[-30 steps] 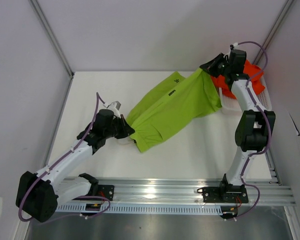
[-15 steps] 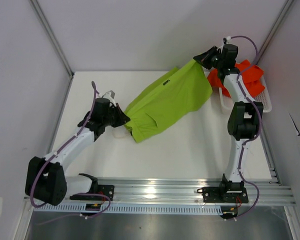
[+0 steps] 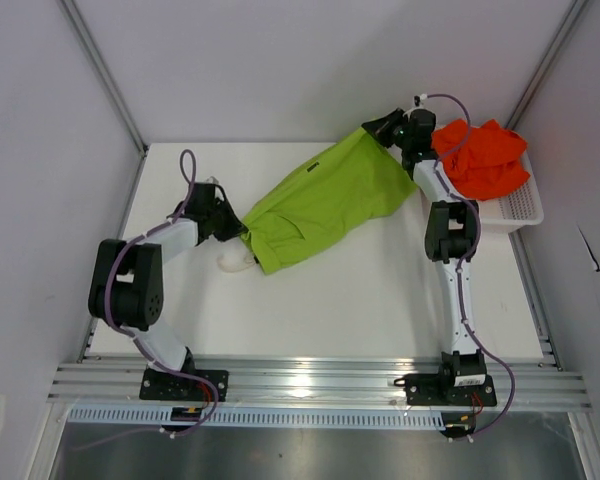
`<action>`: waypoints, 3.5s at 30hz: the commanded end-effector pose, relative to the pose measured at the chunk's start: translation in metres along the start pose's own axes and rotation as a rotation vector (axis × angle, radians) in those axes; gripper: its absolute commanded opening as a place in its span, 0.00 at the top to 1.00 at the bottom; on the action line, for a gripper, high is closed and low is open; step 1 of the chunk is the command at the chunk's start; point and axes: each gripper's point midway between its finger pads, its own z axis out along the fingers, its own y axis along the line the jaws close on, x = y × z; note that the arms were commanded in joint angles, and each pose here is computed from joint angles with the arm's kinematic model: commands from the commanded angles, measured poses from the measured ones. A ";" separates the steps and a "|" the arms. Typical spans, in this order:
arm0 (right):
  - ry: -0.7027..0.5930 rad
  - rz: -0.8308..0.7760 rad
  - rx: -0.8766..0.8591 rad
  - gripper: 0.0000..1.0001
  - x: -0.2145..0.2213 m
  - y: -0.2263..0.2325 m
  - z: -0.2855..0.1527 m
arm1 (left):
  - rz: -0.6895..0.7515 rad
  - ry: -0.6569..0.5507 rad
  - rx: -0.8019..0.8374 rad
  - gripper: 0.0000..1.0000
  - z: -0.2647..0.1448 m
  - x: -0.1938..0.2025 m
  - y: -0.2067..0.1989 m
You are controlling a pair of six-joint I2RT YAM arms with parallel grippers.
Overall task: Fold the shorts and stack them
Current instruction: Fold the shorts
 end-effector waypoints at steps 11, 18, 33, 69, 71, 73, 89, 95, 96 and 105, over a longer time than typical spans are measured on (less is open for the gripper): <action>-0.194 -0.173 -0.070 0.10 -0.058 0.044 -0.013 | 0.030 -0.150 -0.053 0.16 -0.010 -0.059 -0.006; 0.067 -0.386 0.026 0.19 -0.007 0.079 -0.047 | 0.063 -0.162 -0.057 0.10 -0.007 -0.075 -0.007; 0.549 -0.328 -0.149 0.58 0.231 0.116 -0.083 | 0.169 0.015 0.148 0.12 0.047 -0.052 -0.023; 0.760 -0.519 0.140 0.61 0.362 0.072 -0.195 | 0.018 0.074 0.036 0.80 -0.025 0.061 0.035; 0.703 -0.626 0.087 0.57 0.356 0.100 -0.204 | 0.014 0.084 0.019 0.80 -0.027 0.067 0.040; 0.678 -0.681 0.077 0.51 0.357 0.107 -0.213 | 0.016 0.078 -0.001 0.75 -0.028 0.065 0.043; 0.874 -1.169 -0.080 0.00 0.460 0.139 -0.211 | -0.040 -0.076 0.145 0.01 -0.062 0.018 0.014; 0.897 -1.209 -0.065 0.01 0.469 0.137 -0.198 | -0.178 -0.113 0.200 0.01 -0.070 0.011 0.029; 0.910 -1.207 -0.070 0.00 0.472 0.136 -0.198 | -0.190 -0.128 0.219 0.01 -0.071 0.010 0.031; 0.980 -1.230 -0.005 0.01 0.486 0.107 -0.199 | -0.237 -0.148 0.246 0.01 -0.076 0.007 0.043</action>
